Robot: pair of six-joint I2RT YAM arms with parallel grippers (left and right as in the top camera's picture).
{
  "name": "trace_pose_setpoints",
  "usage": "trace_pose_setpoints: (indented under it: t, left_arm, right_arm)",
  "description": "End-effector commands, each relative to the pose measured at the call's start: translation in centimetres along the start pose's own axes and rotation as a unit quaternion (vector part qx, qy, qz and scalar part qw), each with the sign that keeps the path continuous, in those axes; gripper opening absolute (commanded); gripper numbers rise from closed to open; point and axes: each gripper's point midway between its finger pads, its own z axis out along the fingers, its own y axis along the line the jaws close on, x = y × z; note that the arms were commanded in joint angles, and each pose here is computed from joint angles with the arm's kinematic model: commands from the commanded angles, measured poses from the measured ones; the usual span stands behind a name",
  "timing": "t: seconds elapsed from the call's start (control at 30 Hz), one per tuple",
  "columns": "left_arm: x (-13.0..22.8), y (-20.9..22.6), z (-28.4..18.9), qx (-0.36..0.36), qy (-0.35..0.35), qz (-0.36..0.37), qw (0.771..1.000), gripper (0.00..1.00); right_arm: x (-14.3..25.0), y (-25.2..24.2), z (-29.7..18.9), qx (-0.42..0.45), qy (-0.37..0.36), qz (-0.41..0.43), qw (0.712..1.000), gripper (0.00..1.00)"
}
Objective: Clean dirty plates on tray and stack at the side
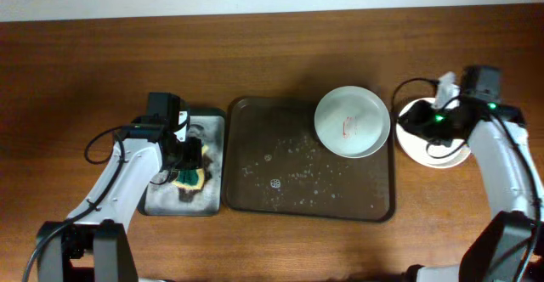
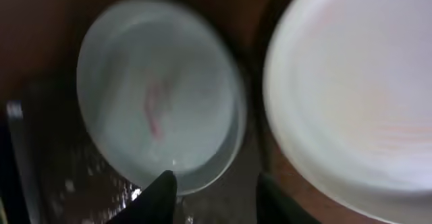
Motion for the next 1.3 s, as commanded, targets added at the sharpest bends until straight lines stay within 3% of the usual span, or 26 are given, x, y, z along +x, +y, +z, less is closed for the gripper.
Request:
trace_pose_setpoints:
  t: [0.0,0.2,0.23,0.3,0.33,0.5,0.53,0.57,0.63,0.67,0.7,0.73,0.77,0.8,0.83,0.87,0.97,1.1,1.17,1.27]
  left_arm:
    - [0.2,0.2,0.3,-0.003,0.005,0.002,1.0,0.65]
    - [0.2,0.2,0.3,-0.002,0.005,0.002,1.0,0.69]
    - [0.2,0.2,0.3,-0.002,0.005,0.002,1.0,0.69]
    - [0.2,0.2,0.3,-0.002,0.005,0.001,1.0,0.69]
    - [0.2,0.2,0.3,-0.002,0.005,0.001,1.0,0.69]
    - [0.2,0.2,0.3,-0.002,0.005,0.001,1.0,0.71]
    - [0.2,0.2,0.3,-0.002,0.005,0.001,1.0,0.71]
    - [0.2,0.2,0.3,-0.002,0.005,0.001,1.0,0.71]
    - [0.2,0.2,0.3,-0.002,0.005,0.001,1.0,0.71]
    - [0.1,0.2,0.3,-0.002,0.003,0.001,1.0,0.71]
    - [-0.2,0.2,0.3,-0.001,-0.003,-0.01,1.0,0.71]
    - [-0.7,0.2,0.3,0.0,-0.013,-0.027,1.0,0.69]
    - [-1.0,0.1,0.4,0.001,-0.02,-0.038,0.999,0.69]
    - [-1.0,0.1,0.8,0.002,-0.025,-0.05,0.998,0.69]
    - [-0.7,0.1,1.4,0.003,-0.028,-0.066,0.997,0.69]
    - [-0.3,0.2,1.9,0.003,-0.028,-0.067,0.997,0.66]
    - [0.7,0.2,2.6,0.004,-0.019,-0.066,0.998,0.58]
    - [0.6,-0.2,2.9,0.016,-0.025,-0.066,0.997,0.57]
    - [0.5,-0.2,3.2,0.016,-0.028,-0.066,0.997,0.48]
    - [0.6,-0.2,5.4,0.015,-0.023,-0.066,0.997,0.54]
  right_arm:
    - [1.5,1.3,2.4,0.036,0.039,-0.067,0.996,0.4]
    - [5.3,-1.6,9.2,0.105,0.138,-0.011,0.985,0.38]
    - [6.2,-1.6,10.2,0.094,0.16,-0.003,0.983,0.24]
    - [7.6,1.6,10.5,0.008,0.193,0.012,0.981,0.08]
    - [8.4,2.9,10.4,-0.02,0.209,0.015,0.978,0.06]
    - [13.6,8.8,10.0,-0.052,0.294,0.03,0.954,0.07]
    - [13.7,9.3,10.3,-0.055,0.289,0.017,0.956,0.17]
    - [12.6,8.5,11.1,-0.033,0.26,-0.001,0.965,0.35]
    - [10.6,7.0,12.0,0.003,0.215,-0.017,0.976,0.38]
    - [8.3,6.4,12.8,0.022,0.164,-0.04,0.985,0.37]
    - [6.7,7.3,13.4,0.001,0.129,-0.088,0.988,0.29]
    - [6.5,8.0,13.6,-0.008,0.12,-0.129,0.984,0.27]
    - [6.9,8.4,13.7,-0.012,0.125,-0.153,0.98,0.26]
    - [7.5,8.7,13.8,-0.011,0.132,-0.162,0.978,0.2]
    - [8.3,9.0,13.8,-0.01,0.142,-0.167,0.976,0.06]
    - [9.1,9.2,13.7,-0.007,0.155,-0.168,0.974,0.04]
    - [11.4,8.7,13.1,0.02,0.198,-0.103,0.974,0.04]
    - [12.3,8.5,12.8,0.028,0.215,-0.1,0.971,0.04]
    - [12.3,8.5,12.8,0.028,0.216,-0.1,0.971,0.04]
    - [12.4,8.4,12.7,0.03,0.218,-0.099,0.97,0.04]
